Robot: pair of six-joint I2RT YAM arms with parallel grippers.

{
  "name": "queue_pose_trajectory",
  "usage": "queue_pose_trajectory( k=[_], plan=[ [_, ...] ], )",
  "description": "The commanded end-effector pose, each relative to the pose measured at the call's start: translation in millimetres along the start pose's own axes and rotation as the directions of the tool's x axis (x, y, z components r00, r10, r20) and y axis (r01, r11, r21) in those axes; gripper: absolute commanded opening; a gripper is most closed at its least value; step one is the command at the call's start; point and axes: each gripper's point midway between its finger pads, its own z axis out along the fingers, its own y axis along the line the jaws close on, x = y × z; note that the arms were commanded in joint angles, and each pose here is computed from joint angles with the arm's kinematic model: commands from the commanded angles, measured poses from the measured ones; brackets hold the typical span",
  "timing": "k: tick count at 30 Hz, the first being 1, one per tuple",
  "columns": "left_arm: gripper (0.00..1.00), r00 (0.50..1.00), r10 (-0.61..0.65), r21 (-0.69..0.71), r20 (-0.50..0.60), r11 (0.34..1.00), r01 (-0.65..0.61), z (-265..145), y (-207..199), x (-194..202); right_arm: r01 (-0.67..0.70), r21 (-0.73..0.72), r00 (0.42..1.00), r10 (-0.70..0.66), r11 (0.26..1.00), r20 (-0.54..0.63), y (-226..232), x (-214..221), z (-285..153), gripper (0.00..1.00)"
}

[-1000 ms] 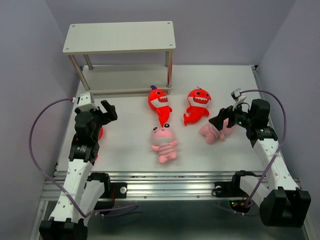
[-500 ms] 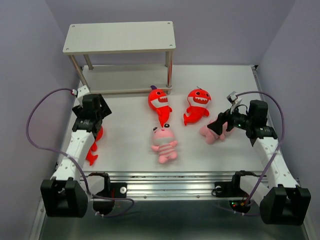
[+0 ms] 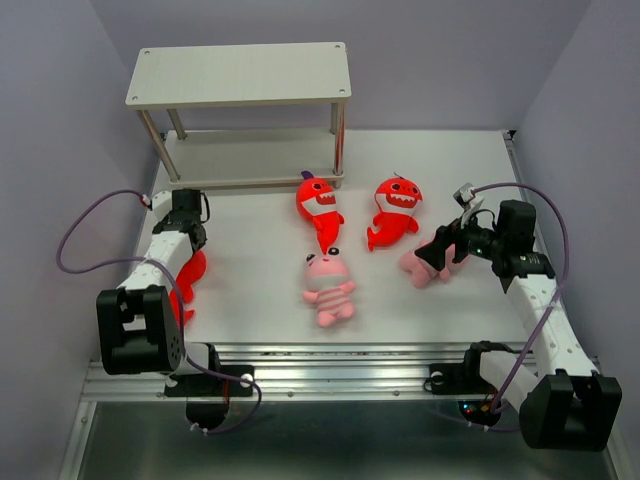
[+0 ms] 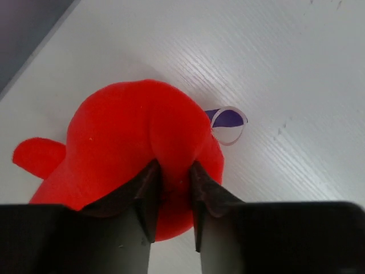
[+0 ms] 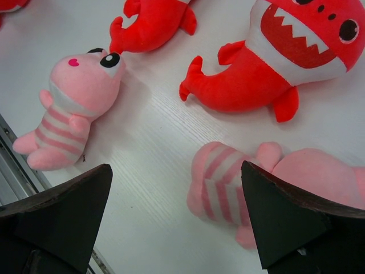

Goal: Place and organize the stuffed toys onto the shelf

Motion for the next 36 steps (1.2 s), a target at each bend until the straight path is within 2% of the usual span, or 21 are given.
queue_pose_trajectory(
  k=[1, 4, 7, 8, 10, 11, 13, 16, 18, 20, 22, 23, 26, 27, 29, 36],
  plan=[
    [0.25, 0.998, -0.014, -0.032, -0.063, 0.999, 0.012, 11.8, 11.2, 17.4, 0.058, 0.023, 0.998, -0.058, 0.998, 0.026, -2.9, -13.8, -3.9, 1.00],
    [0.13, 0.997, -0.004, 0.053, -0.071, 0.999, 0.008, 6.9, 1.0, 17.0, 0.066, 0.028, 0.997, -0.067, 0.997, 0.027, -3.4, -13.9, -4.5, 1.00],
    [0.03, 0.998, 0.014, 0.182, -0.068, 0.983, -0.001, -7.7, -15.6, 13.1, 0.071, 0.030, 0.997, -0.072, 0.997, 0.027, -3.6, -14.2, -4.8, 1.00],
    [0.00, 0.996, 0.035, 0.266, -0.077, 0.964, -0.013, -14.8, -27.6, 14.7, 0.077, 0.031, 0.997, -0.078, 0.997, 0.028, -3.6, -13.8, -4.9, 1.00],
    [0.00, 0.998, 0.037, 0.389, -0.058, 0.921, -0.012, -34.5, -42.4, 10.2, 0.081, 0.028, 0.996, -0.082, 0.996, 0.030, -2.3, -13.4, -5.5, 1.00],
    [0.00, 0.995, 0.051, 0.507, -0.083, 0.862, -0.002, -51.3, -59.4, 15.0, 0.089, 0.021, 0.995, -0.089, 0.996, 0.033, -1.2, -13.6, -5.5, 1.00],
    [0.00, 0.998, 0.023, 0.649, -0.053, 0.761, 0.017, -83.7, -79.0, 5.7, 0.102, 0.001, 0.994, -0.102, 0.995, 0.042, 3.9, -13.8, -6.4, 1.00],
    [0.00, 0.996, 0.018, 0.846, -0.093, 0.528, 0.069, -145.8, -109.2, 12.6, 0.165, -0.113, 0.984, -0.157, 0.980, 0.078, 26.3, -15.2, -9.2, 1.00],
    [0.00, 0.996, 0.001, 0.905, -0.088, 0.419, 0.079, -178.0, -120.9, 9.2, 0.204, -0.187, 0.977, -0.187, 0.961, 0.105, 40.9, -14.3, -11.5, 1.00],
    [0.00, 0.990, 0.053, 0.956, -0.131, 0.271, 0.112, -219.1, -139.9, 25.2, 0.281, -0.315, 0.956, -0.238, 0.907, 0.170, 66.6, -14.4, -17.9, 1.00],
    [0.00, 0.981, 0.117, 0.976, -0.156, 0.174, 0.135, -249.1, -150.7, 43.5, 0.305, -0.430, 0.948, -0.229, 0.850, 0.220, 91.7, -16.5, -28.3, 1.00],
    [0.00, 0.977, 0.128, 0.981, -0.172, 0.112, 0.158, -266.5, -155.2, 44.8, 0.373, -0.448, 0.923, -0.279, 0.812, 0.264, 96.0, -18.1, -30.2, 1.00],
    [0.00, 0.966, 0.193, 0.984, -0.172, -0.006, 0.177, -304.4, -164.3, 64.8, 0.466, -0.499, 0.880, -0.321, 0.731, 0.350, 116.3, -29.8, -42.2, 1.00],
    [0.00, 0.964, 0.198, 0.979, -0.180, -0.054, 0.194, -317.5, -169.0, 65.2, 0.436, -0.526, 0.895, -0.294, 0.730, 0.335, 120.0, -29.7, -43.0, 1.00],
    [0.00, 0.950, 0.257, 0.970, -0.175, -0.123, 0.212, -341.6, -177.0, 79.9, 0.498, -0.531, 0.865, -0.347, 0.685, 0.364, 123.3, -43.2, -40.0, 1.00],
    [0.00, 0.922, 0.368, 0.944, -0.120, -0.244, 0.220, -394.8, -201.5, 108.8, 0.544, -0.557, 0.839, -0.410, 0.627, 0.357, 130.9, -67.2, -32.4, 1.00]
  ],
)
